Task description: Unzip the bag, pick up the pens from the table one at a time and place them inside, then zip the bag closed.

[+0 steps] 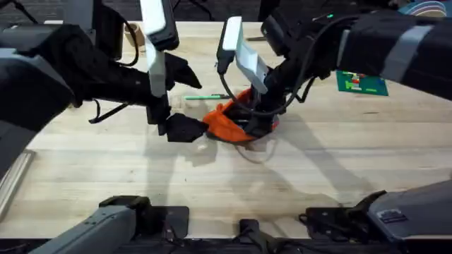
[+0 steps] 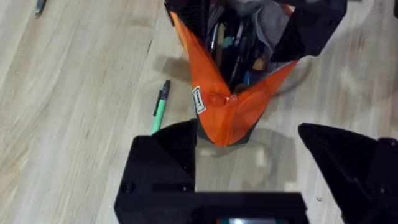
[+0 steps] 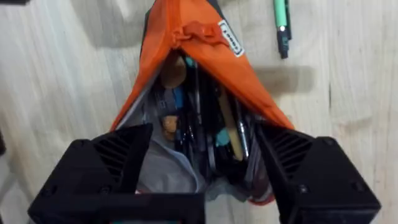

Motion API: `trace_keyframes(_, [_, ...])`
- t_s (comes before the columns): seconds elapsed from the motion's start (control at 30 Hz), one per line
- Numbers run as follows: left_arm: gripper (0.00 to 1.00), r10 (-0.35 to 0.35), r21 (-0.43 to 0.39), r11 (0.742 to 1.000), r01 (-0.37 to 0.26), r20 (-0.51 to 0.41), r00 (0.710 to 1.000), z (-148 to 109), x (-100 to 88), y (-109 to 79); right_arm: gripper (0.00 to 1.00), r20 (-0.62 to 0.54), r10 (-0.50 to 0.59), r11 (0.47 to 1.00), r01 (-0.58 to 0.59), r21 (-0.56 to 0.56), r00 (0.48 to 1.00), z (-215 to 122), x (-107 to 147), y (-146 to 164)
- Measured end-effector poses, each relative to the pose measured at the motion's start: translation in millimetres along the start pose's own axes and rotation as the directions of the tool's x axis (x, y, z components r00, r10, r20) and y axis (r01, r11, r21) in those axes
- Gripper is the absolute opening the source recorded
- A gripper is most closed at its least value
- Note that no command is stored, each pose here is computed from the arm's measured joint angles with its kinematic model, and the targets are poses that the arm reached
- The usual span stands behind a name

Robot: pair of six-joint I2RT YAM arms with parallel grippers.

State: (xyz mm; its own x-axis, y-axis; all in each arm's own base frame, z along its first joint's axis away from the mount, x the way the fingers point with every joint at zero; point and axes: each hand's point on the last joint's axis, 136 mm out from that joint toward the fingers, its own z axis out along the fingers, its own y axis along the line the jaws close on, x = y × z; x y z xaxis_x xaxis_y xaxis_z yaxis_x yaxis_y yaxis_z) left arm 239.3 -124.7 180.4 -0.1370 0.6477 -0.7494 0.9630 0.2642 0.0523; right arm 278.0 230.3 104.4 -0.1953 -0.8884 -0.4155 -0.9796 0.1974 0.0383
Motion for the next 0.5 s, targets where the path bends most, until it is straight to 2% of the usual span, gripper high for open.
trace_keyframes(0.17, [0.993, 0.0, 0.0, 1.0, 0.0, 0.0, 1.0, 0.0, 0.0, 0.0, 0.998, 0.03, 0.014, 0.999, -0.015, 0.033, 0.999, -21.6, -6.5, 3.4])
trace_keyframes(0.5, [0.993, 0.0, -0.001, 1.0, 0.0, -0.001, 1.0, 0.0, 0.2, 0.1, 0.997, 0.159, -0.04, 0.987, 0.014, 0.159, 0.986, -84.1, -29.8, 11.2])
